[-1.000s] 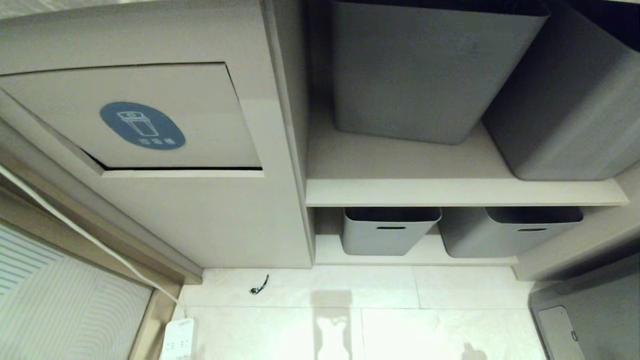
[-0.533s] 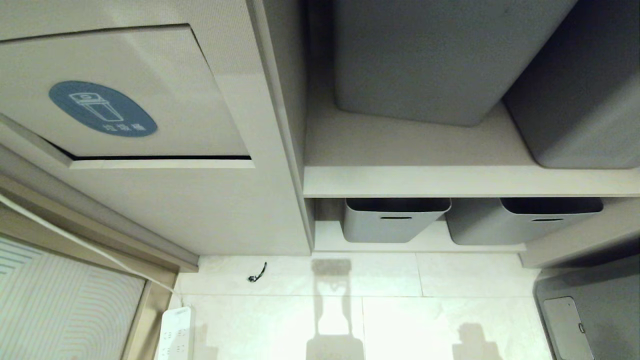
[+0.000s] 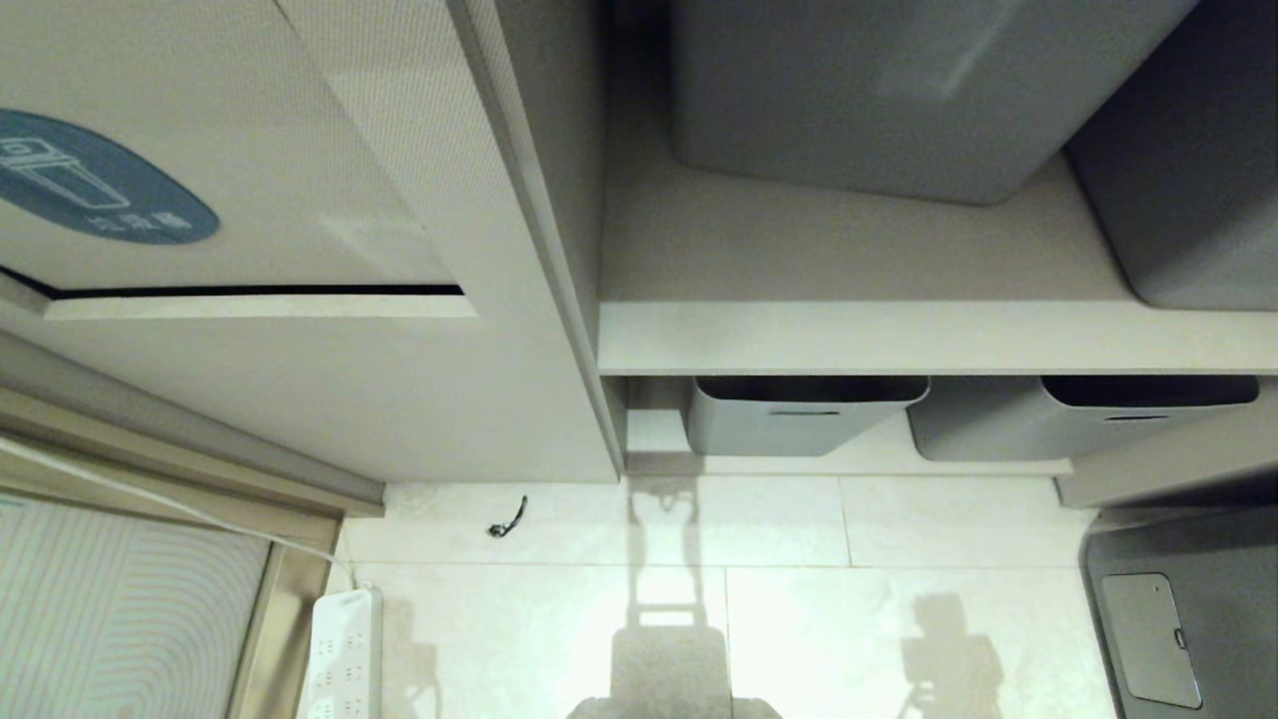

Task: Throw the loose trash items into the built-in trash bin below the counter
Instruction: Pick up the garbage

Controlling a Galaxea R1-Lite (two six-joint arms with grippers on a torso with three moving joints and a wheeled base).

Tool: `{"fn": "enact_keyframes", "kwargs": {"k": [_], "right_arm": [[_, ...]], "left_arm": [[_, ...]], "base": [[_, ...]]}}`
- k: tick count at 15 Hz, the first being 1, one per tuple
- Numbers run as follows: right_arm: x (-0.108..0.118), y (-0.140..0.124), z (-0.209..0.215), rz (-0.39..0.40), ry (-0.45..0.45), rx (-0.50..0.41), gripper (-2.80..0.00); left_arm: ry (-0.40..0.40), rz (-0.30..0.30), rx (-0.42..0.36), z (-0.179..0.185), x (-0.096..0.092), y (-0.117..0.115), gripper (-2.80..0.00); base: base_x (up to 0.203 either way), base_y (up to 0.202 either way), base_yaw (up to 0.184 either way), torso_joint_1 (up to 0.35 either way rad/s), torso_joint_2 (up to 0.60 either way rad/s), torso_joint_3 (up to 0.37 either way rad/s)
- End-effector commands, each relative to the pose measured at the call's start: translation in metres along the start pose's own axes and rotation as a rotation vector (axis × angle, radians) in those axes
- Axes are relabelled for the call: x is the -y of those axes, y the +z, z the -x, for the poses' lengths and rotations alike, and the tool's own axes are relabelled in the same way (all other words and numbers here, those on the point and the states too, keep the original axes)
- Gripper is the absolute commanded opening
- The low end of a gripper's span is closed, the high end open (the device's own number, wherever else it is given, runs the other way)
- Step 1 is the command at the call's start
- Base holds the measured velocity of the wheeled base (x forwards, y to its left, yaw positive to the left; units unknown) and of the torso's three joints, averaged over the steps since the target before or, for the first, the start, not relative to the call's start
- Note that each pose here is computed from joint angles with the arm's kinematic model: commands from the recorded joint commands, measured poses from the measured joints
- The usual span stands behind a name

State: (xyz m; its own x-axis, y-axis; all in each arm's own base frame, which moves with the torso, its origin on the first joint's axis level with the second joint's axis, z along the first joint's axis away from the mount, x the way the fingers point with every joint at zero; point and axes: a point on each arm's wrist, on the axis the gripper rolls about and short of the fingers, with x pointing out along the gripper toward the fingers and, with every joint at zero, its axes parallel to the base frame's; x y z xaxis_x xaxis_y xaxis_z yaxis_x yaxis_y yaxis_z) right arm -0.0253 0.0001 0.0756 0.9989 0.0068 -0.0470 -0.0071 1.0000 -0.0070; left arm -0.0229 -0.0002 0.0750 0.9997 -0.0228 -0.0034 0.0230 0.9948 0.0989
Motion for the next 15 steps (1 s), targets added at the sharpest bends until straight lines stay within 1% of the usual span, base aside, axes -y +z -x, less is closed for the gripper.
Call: {"fn": "enact_keyframes", "kwargs": {"k": [1,5,13,15], "right_arm": [[0.0,-0.0001,-0.0001,0.0,0.001,-0.002,-2.8],[0.0,-0.0001,0.0,0.0,0.001,-0.001,-2.8],[0.0,0.0,0.0,0.0,0.001,0.0,-2.8],[0.0,0.0,-0.0001,0.0,0.001,-0.002,-2.8]], "left_arm": [[0.001,-0.001,-0.001,-0.0001,0.0,0.0,-2.8],[0.001,-0.001,-0.003,0.0,0.0,-0.0003,-2.8],[0.001,0.001,-0.003,0.0,0.0,-0.0003,-2.8],[0.003,0.013,-0.002,0.0,-0.0001,-0.0002,-2.8]], "base": [[0.0,0.0,0.0,0.002,0.01,-0.19],[0.0,0.0,0.0,0.003,0.0,-0.145],[0.0,0.0,0.0,0.001,0.0,-0.009],[0.0,0.0,0.0,0.0,0.0,0.0]]}}
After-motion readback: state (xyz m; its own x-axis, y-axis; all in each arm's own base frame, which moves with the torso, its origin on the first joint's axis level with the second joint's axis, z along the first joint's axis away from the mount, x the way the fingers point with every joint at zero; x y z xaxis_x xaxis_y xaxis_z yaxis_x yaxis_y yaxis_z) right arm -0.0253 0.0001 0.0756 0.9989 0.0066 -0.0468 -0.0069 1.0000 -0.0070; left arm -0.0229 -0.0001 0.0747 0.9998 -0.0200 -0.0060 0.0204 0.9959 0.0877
